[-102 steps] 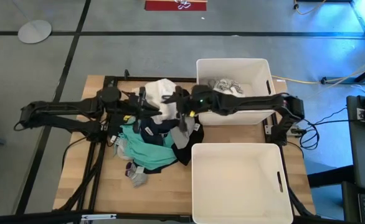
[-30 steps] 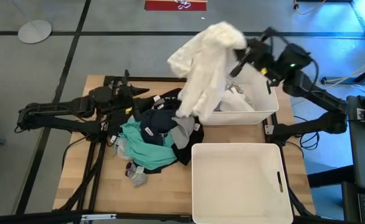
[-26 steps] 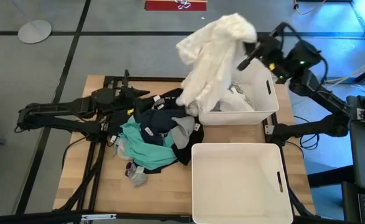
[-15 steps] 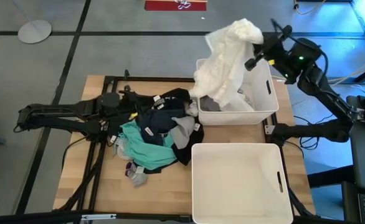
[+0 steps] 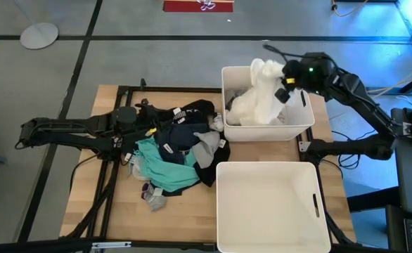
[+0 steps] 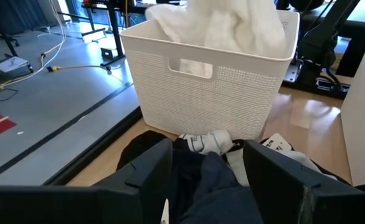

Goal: Sort clothes
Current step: Put the white dress into the top white laundry bin, then put the gray pants into the top white laundry bin

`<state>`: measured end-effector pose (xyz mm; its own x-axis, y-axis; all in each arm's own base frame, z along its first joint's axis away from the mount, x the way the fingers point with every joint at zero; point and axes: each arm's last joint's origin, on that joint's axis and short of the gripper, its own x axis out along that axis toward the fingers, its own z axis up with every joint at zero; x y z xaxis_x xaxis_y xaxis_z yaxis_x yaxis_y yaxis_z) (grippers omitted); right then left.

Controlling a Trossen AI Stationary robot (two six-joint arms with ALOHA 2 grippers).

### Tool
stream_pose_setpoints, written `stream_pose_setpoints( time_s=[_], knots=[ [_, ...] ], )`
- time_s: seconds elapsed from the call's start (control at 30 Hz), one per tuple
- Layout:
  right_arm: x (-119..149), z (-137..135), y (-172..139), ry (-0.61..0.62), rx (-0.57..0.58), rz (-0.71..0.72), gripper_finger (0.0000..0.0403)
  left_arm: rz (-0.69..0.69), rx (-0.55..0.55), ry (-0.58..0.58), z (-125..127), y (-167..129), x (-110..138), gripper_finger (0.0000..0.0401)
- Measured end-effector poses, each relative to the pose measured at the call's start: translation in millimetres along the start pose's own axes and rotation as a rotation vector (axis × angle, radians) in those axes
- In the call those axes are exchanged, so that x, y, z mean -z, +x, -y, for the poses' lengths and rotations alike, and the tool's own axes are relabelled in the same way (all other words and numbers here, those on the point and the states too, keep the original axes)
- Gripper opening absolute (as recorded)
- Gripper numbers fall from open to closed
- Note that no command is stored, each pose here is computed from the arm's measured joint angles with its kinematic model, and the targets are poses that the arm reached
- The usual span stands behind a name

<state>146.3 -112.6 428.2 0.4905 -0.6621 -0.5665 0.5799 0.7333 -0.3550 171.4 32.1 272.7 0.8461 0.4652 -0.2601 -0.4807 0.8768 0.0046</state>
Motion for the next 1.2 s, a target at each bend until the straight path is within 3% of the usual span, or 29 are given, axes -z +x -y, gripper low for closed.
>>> stream_pose_setpoints(
  time_s=[0.4, 0.5, 0.67, 0.9, 1.2],
  knots=[
    [33, -23, 49, 0.049, -0.043, -0.181, 0.0060, -0.002, 0.002, -0.017, 0, 0, 0, 0.0186],
    [34, -24, 55, 0.041, -0.036, -0.214, 0.0085, -0.003, 0.002, -0.024, 0, 0, 0, 0.0186],
    [36, -25, 59, 0.038, -0.042, -0.244, 0.0161, -0.013, 0.004, -0.021, 1, 1, 1, 0.0186],
    [30, -17, 30, 0.052, -0.084, -0.297, 0.0243, -0.019, 0.059, -0.021, 2, 1, 2, 0.0186],
    [25, -10, -10, 0.151, -0.218, -0.107, 0.0260, 0.012, 0.170, -0.034, 12, 18, 0, 0.0186]
  ],
)
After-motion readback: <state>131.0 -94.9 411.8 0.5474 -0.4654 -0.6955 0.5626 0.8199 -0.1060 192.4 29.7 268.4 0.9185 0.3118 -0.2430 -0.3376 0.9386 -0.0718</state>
